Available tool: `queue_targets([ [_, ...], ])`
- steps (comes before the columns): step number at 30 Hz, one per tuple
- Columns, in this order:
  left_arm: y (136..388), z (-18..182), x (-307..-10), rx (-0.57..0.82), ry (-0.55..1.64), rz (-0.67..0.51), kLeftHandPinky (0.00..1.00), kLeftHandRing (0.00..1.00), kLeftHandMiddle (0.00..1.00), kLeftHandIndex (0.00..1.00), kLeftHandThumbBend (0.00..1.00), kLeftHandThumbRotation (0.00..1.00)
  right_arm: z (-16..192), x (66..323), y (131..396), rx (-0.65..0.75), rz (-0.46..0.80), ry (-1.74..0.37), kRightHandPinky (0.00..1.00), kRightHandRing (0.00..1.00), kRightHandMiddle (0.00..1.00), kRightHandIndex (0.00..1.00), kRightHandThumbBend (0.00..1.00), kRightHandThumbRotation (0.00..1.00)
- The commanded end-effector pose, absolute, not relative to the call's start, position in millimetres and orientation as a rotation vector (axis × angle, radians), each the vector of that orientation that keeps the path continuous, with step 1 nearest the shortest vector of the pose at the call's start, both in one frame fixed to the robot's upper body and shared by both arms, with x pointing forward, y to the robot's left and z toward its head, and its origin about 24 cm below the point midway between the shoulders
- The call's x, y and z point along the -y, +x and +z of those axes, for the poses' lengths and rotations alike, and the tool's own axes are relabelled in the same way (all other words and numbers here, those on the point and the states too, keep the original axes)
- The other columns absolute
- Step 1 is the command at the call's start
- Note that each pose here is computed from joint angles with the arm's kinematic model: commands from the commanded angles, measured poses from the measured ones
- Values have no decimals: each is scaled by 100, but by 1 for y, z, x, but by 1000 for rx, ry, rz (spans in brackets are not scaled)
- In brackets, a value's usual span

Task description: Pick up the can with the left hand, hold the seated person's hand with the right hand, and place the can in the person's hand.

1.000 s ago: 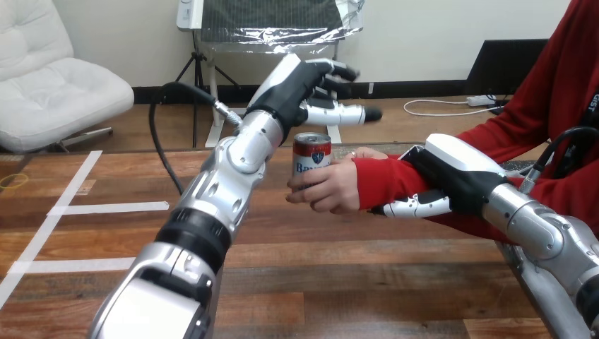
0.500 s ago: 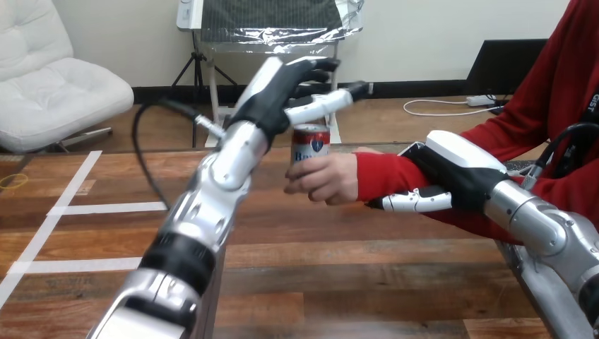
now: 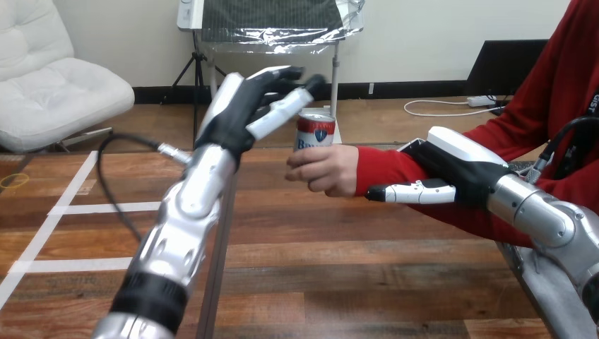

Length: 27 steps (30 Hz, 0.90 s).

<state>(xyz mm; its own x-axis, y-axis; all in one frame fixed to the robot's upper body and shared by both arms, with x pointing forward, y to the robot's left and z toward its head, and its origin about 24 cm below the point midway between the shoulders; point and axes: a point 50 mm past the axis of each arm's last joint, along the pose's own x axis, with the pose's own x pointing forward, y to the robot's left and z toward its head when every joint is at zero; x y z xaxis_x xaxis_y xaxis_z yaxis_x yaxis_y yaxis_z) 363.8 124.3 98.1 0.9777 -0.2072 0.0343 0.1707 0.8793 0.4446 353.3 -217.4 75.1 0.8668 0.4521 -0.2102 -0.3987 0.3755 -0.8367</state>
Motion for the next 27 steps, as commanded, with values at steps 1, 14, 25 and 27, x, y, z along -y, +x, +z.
queue_targets([
  [1, 356, 122, -133, 198, 419, -154, 76, 83, 83, 80, 74, 81, 93, 190, 362, 164, 606, -1033, 48, 55, 60, 63, 99, 89],
  [14, 331, 119, -147, 212, 413, -115, 74, 83, 82, 77, 63, 81, 91, 194, 360, 128, 655, -1083, 63, 72, 74, 77, 100, 99],
  [25, 317, 116, -156, 204, 408, -92, 70, 81, 80, 75, 65, 85, 89, 198, 360, 32, 718, -1073, 72, 83, 84, 85, 100, 100],
  [27, 315, 116, -158, 202, 409, -88, 69, 81, 80, 75, 66, 85, 89, 199, 360, 18, 725, -1070, 74, 85, 85, 86, 100, 100],
])
